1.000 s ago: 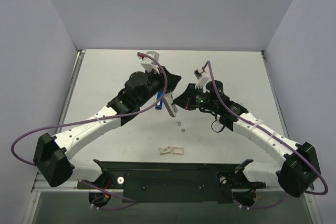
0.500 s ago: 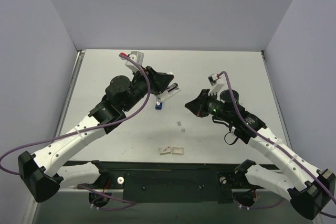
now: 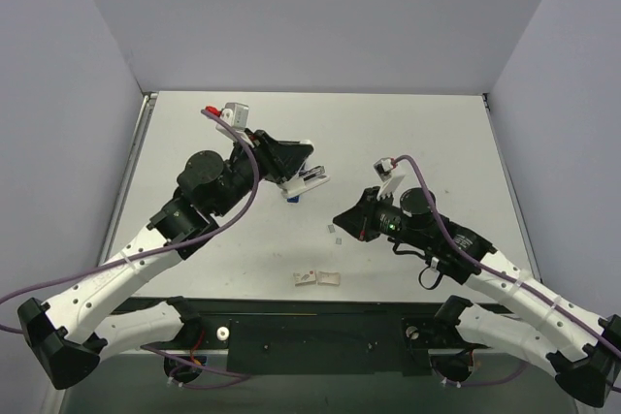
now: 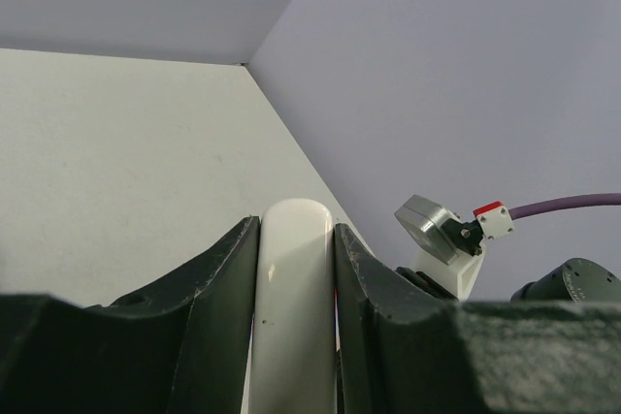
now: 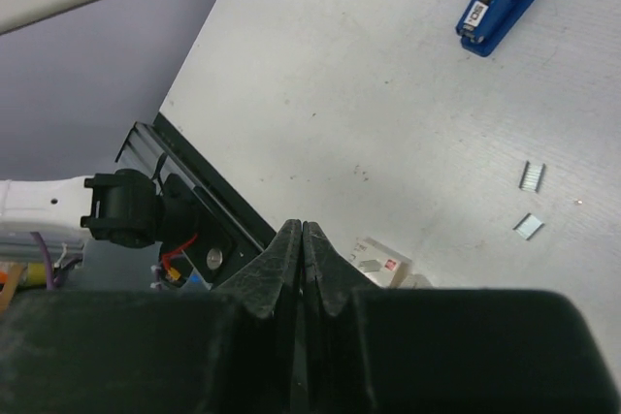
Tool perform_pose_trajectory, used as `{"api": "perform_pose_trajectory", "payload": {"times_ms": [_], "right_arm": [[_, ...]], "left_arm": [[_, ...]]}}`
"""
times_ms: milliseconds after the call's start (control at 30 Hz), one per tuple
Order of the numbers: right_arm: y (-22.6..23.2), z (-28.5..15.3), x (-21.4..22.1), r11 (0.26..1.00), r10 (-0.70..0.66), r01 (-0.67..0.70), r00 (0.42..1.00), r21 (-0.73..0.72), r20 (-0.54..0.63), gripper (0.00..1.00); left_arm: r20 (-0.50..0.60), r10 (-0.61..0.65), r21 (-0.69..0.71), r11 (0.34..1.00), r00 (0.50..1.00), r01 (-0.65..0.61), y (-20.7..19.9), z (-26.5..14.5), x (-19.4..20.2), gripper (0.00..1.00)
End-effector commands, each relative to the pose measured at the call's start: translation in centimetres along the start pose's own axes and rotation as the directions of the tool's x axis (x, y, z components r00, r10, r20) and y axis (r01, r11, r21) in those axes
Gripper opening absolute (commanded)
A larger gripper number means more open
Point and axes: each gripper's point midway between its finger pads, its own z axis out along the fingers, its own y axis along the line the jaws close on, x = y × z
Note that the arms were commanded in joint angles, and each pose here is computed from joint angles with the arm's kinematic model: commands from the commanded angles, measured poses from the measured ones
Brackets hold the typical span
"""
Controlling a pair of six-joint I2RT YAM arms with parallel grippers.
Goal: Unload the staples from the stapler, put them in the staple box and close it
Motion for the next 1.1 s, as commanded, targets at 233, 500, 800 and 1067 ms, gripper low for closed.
{"api": "perform_pose_trajectory", "payload": {"times_ms": [233,500,800,1067], "right_arm": [[5.3,-0.4,-2.8,0.981,0.065,-0.04,0.99,-0.189,0.124,0.0],[8.1,-0.5,-4.1,0.962,0.057,-0.017,0.989,-0.271,0.138,0.0],[10.8,-0.2,-5.4,0.944,0.042,0.007,0.989,-0.331,0.14,0.0],[12.1,0.0,-6.3,0.937,0.027,0.024,0.989,-0.349,0.142,0.0]], "left_arm": [[-0.012,-0.182,0.182,0.967,0.983,0.181,-4.3,-3.4,-1.2,0.0],[-0.049,-0.248,0.216,0.943,0.967,0.253,-4.9,-4.5,-0.7,0.0],[-0.079,-0.279,0.225,0.93,0.957,0.29,-4.7,-5.1,0.4,0.0],[-0.095,-0.271,0.232,0.93,0.958,0.286,-4.7,-5.4,1.0,0.0]]}}
